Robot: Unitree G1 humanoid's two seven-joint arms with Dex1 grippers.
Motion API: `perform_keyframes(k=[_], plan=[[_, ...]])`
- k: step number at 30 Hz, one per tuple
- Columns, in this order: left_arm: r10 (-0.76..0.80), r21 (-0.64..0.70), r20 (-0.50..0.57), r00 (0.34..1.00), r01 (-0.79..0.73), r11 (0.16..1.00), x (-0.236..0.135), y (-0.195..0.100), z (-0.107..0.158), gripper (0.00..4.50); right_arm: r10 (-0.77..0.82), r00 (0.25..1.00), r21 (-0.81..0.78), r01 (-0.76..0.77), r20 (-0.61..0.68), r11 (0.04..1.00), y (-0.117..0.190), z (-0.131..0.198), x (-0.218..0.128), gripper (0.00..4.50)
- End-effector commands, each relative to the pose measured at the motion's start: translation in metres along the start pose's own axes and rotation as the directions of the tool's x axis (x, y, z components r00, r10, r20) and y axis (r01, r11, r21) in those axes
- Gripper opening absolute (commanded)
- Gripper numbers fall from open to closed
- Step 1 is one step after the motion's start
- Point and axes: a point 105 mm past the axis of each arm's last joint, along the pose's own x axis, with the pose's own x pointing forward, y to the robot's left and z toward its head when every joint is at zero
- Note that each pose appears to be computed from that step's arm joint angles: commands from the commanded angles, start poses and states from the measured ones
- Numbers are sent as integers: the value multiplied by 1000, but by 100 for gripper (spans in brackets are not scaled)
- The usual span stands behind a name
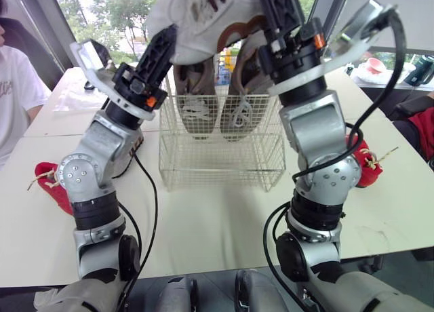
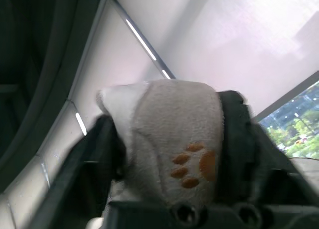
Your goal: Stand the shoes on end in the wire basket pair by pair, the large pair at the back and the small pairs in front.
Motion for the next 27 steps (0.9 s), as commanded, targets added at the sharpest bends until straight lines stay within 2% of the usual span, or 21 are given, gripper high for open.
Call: perform_keyframes(k=[1, 2, 3, 6, 10, 11, 14, 16, 18, 20, 22, 26, 27], plan=[[21, 47, -4, 1000, -21, 999, -1, -1, 2, 25, 77, 996, 3, -78, 37, 997, 18, 7, 3, 145], [32, 58, -9, 999, -32, 998, -1, 1, 2, 25, 79, 996, 2, -79, 35, 997, 19, 7, 3, 106], [44, 66, -11, 999, -43, 997, -2, 2, 1, 75, 80, 996, 0, -80, 33, 997, 19, 7, 3, 85], [37, 60, -21, 999, -36, 998, -7, 1, 1, 218, 81, 996, -5, -81, 28, 997, 19, 5, 3, 85], [93, 116, -99, 991, -81, 990, -20, 2, -5, 417, 88, 996, -26, -88, 28, 996, 20, 5, 3, 85], [128, 145, -131, 983, -109, 983, -24, 4, -9, 439, 91, 995, -35, -90, 31, 995, 20, 6, 3, 85], [207, 231, -230, 951, -153, 961, -36, 7, -21, 439, 105, 994, -79, -103, 31, 992, 21, 9, 4, 85], [316, 358, -292, 903, -203, 911, -49, 11, -30, 439, 150, 988, -186, -152, -25, 971, 27, 6, 4, 85], [404, 451, -301, 864, -244, 858, -59, 14, -31, 439, 203, 971, -269, -231, -130, 935, 38, -7, 4, 85], [456, 524, -288, 842, -260, 811, -64, 13, -30, 439, 205, 934, -378, -310, -293, 872, 43, -32, 1, 85], [480, 553, -278, 832, -270, 788, -68, 10, -33, 439, 167, 877, -455, -387, -451, 802, 40, -62, -7, 85], [497, 534, -232, 836, -318, 784, -74, 3, -43, 439, 81, 781, -515, -482, -619, 709, 27, -106, -23, 85], [504, 520, -224, 834, -335, 786, -77, 0, -46, 439, 11, 760, -553, -482, -650, 679, -8, -63, -24, 85]])
